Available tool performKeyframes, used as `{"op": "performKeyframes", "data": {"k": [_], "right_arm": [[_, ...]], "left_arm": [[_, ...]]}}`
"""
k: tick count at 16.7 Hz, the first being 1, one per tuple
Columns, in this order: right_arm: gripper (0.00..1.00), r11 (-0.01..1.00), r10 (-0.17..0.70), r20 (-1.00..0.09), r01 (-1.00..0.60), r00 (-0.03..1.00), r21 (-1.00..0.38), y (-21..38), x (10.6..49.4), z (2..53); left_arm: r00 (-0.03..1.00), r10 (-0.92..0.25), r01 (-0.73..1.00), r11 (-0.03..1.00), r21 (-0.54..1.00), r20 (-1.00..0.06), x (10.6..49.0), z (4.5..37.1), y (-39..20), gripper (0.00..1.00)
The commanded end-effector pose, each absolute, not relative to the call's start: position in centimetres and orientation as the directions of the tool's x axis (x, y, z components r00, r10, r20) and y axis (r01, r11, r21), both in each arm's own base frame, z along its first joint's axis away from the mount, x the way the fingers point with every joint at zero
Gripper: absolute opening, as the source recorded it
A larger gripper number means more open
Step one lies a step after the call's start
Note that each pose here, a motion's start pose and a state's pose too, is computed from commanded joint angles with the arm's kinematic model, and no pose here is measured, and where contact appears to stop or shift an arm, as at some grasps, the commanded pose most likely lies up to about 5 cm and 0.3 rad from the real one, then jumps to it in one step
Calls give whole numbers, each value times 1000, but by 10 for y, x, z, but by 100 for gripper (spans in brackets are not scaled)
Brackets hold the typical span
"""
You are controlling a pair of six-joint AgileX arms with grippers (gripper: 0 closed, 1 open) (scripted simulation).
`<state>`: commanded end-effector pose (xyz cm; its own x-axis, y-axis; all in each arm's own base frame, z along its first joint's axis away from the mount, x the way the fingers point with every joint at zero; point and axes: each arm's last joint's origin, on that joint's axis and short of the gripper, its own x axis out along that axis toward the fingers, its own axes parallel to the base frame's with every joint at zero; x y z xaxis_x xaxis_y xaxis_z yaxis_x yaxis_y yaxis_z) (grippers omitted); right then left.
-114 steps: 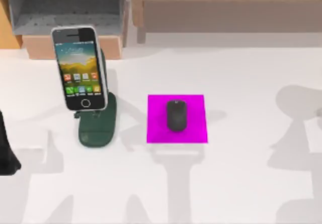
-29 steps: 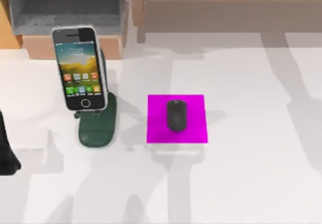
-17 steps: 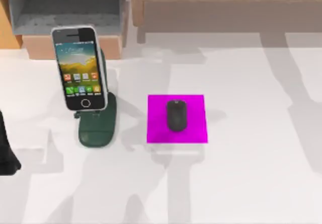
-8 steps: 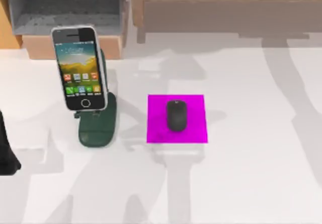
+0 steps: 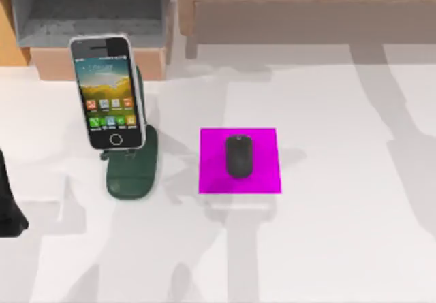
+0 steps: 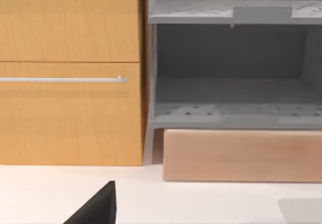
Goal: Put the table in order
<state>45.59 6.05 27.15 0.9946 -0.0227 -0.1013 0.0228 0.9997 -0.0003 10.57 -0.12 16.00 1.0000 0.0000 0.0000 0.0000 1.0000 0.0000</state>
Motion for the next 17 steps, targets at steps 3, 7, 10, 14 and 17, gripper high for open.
{"op": "performKeyframes", "data": {"k": [3,7,10,14,17], "right_arm": [[0,1000,-17,-100,16,995,-6,61,459,269],[8,1000,-17,-100,16,995,-6,61,459,269],[30,1000,-17,-100,16,995,-6,61,459,269],[60,1000,-17,-100,16,995,-6,61,459,269],[83,1000,-17,-100,16,995,-6,61,459,269]], "left_arm": [[1000,0,0,1000,0,0,106,160,-1,100],[1000,0,0,1000,0,0,106,160,-1,100],[1000,0,0,1000,0,0,106,160,-1,100],[1000,0,0,1000,0,0,106,160,-1,100],[1000,0,0,1000,0,0,106,160,-1,100]]}}
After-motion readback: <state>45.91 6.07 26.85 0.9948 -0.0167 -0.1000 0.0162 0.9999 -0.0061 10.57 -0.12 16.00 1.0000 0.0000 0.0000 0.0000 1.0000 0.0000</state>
